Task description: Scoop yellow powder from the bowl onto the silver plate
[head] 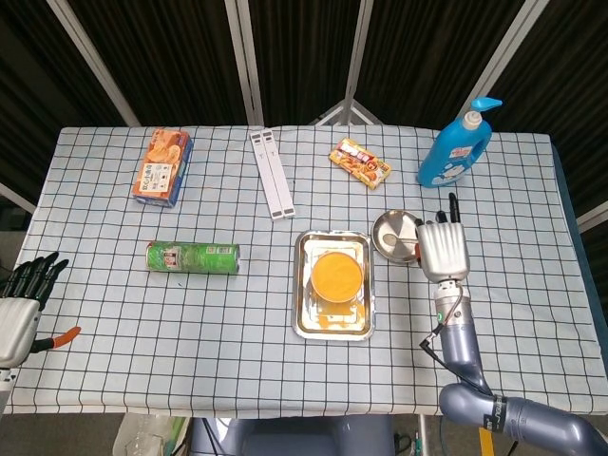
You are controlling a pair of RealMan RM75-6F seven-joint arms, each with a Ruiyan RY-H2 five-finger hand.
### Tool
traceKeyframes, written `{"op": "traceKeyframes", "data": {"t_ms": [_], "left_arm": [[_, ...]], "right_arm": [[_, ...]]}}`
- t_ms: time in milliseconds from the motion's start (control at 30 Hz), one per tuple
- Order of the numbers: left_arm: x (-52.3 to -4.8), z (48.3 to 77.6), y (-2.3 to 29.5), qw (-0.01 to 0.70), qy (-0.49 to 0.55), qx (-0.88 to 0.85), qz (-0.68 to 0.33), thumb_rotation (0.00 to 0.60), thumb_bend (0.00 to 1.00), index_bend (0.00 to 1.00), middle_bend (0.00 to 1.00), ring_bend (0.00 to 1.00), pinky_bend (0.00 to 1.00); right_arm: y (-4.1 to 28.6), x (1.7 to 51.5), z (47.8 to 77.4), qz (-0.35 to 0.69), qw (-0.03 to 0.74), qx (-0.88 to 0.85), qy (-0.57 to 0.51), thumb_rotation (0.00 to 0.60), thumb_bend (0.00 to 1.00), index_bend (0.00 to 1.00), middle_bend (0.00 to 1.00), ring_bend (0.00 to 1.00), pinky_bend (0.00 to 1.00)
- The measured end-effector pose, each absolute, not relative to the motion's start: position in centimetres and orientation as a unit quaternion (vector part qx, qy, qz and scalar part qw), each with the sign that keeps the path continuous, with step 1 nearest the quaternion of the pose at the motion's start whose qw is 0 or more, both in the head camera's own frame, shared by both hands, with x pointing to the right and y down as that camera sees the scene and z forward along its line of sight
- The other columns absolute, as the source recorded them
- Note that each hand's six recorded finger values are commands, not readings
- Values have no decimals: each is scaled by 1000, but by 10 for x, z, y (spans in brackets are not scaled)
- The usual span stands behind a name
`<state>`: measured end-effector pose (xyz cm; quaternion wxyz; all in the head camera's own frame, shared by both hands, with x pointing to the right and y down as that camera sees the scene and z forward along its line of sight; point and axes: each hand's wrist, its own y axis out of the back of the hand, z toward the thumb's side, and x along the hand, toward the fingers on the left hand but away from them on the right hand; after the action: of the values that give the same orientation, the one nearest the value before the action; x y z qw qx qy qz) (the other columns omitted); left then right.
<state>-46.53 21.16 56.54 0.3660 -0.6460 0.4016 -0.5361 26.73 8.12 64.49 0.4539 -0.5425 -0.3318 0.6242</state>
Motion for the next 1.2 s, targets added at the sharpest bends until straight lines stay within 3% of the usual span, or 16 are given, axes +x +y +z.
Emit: {"op": "traceKeyframes", "data": {"t_ms": [400, 567, 633, 667, 800, 867, 967, 1200], "left_arm": [[-466, 569, 210, 357, 402, -647, -540, 600, 0, 0, 0, 0, 0], [-465, 570, 209, 356, 402, -647, -541, 600, 0, 0, 0, 0, 0], [-465, 570, 209, 355, 402, -647, -542, 600, 0, 0, 0, 0, 0], [-465, 570, 209, 355, 402, -647, -542, 600, 0, 0, 0, 0, 0], [-466, 570, 209, 354, 402, -647, -543, 600, 0, 0, 0, 0, 0], [-465, 570, 209, 355, 401, -647, -542, 600, 0, 0, 0, 0, 0], [-465, 570, 209, 356, 401, -647, -542, 600, 0, 0, 0, 0, 0], [-466, 569, 209, 354, 402, -648, -541, 600, 0, 0, 0, 0, 0]], "right_arm": [[70, 309, 703, 670, 387, -529, -349, 600, 609, 673, 645, 344, 0], [70, 311, 714, 670, 367, -535, -359, 600, 609, 664, 644, 344, 0], [69, 311, 716, 671, 363, -536, -362, 600, 609, 595, 602, 340, 0], [69, 312, 716, 671, 363, -536, -361, 600, 609, 512, 545, 319, 0], [70, 313, 719, 677, 357, -535, -356, 600, 567, 156, 263, 137, 0], [69, 313, 720, 681, 359, -533, -352, 600, 526, 44, 171, 59, 0], [69, 314, 718, 686, 367, -526, -342, 600, 486, 0, 95, 2, 0], [69, 317, 712, 691, 365, -521, -343, 600, 475, 0, 79, 0, 0]]}}
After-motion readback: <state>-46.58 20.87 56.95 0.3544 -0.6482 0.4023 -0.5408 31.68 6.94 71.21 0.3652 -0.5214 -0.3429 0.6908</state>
